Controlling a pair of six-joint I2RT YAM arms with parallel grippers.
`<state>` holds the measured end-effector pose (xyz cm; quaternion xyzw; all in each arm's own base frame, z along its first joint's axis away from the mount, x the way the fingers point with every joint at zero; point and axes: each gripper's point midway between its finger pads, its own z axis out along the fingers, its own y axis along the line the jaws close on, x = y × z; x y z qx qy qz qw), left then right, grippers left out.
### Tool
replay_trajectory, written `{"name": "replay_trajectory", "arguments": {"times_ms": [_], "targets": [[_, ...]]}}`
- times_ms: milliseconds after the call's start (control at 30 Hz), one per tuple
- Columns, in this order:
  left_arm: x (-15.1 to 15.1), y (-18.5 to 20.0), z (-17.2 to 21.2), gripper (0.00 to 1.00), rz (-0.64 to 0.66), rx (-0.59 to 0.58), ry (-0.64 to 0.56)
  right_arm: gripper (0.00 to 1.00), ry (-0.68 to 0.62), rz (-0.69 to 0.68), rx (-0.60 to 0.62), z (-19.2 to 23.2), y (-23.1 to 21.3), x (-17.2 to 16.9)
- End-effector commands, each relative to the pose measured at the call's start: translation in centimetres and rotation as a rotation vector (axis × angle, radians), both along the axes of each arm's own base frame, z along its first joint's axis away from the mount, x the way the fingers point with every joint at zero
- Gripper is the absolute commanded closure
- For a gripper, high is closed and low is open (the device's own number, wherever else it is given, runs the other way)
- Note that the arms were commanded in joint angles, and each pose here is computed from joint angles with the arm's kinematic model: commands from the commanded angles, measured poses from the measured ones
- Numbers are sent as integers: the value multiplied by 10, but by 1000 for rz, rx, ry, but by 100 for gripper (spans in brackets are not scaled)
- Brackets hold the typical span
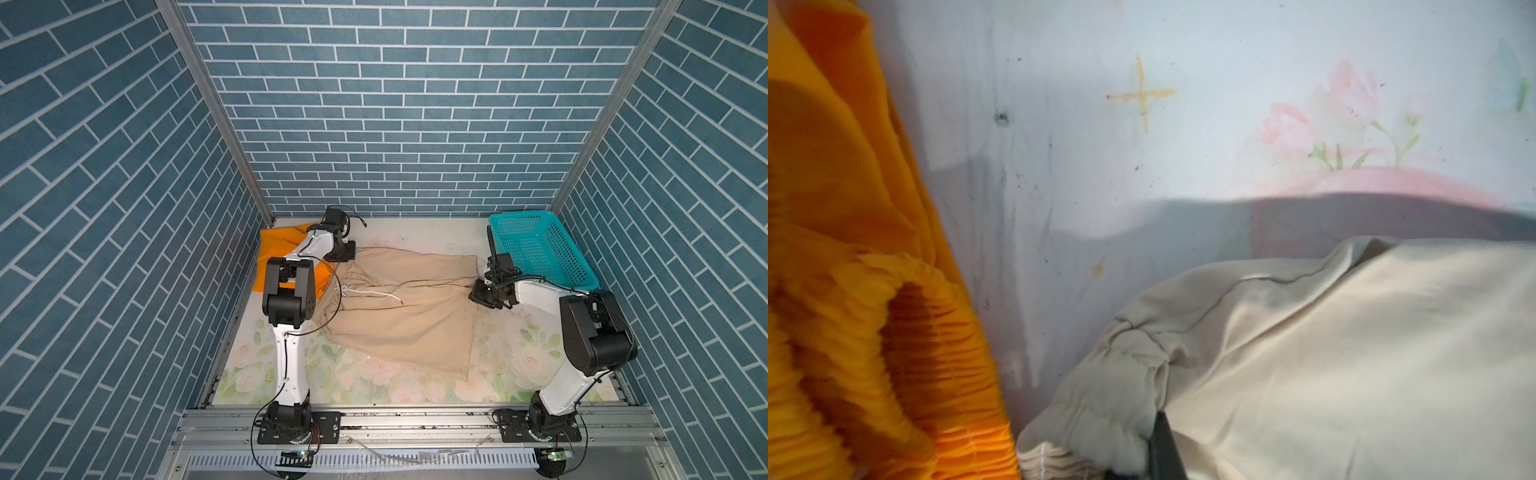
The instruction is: Fold and stack the shorts
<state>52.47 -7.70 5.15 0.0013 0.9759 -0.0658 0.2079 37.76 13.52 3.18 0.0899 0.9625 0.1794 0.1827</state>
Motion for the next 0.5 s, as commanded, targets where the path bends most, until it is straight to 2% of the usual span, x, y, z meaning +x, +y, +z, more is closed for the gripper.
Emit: {"name": "replay_trajectory", "arguments": {"times_ms": [0, 33, 67, 100, 133, 167, 200, 367, 467], "targets": [[-6, 4, 23, 78, 57, -22, -5, 58, -9, 64, -37, 12, -1, 14], [-9, 4, 30, 53, 58, -30, -13, 54, -17, 67, -40, 20, -1, 16], [-11, 3, 38, 32, 59, -38, -22, 51, -31, 66, -41, 28, -1, 16], [-13, 2, 47, 16, 65, -50, -34, 48, -45, 62, -46, 37, -4, 15], [-17, 2, 56, 6, 74, -61, -43, 45, -56, 62, -50, 44, -5, 11], [-21, 3, 63, 1, 85, -62, -46, 42, -56, 65, -53, 48, -7, 6], [-25, 4, 71, 0, 95, -62, -52, 40, -47, 69, -55, 50, -10, -1], [-55, 23, 106, 0, 148, 9, -55, 37, 5, 75, -46, 66, -20, -46], [-83, 27, 124, 0, 165, -6, -75, 36, 41, 49, -6, 72, -22, -86]]}}
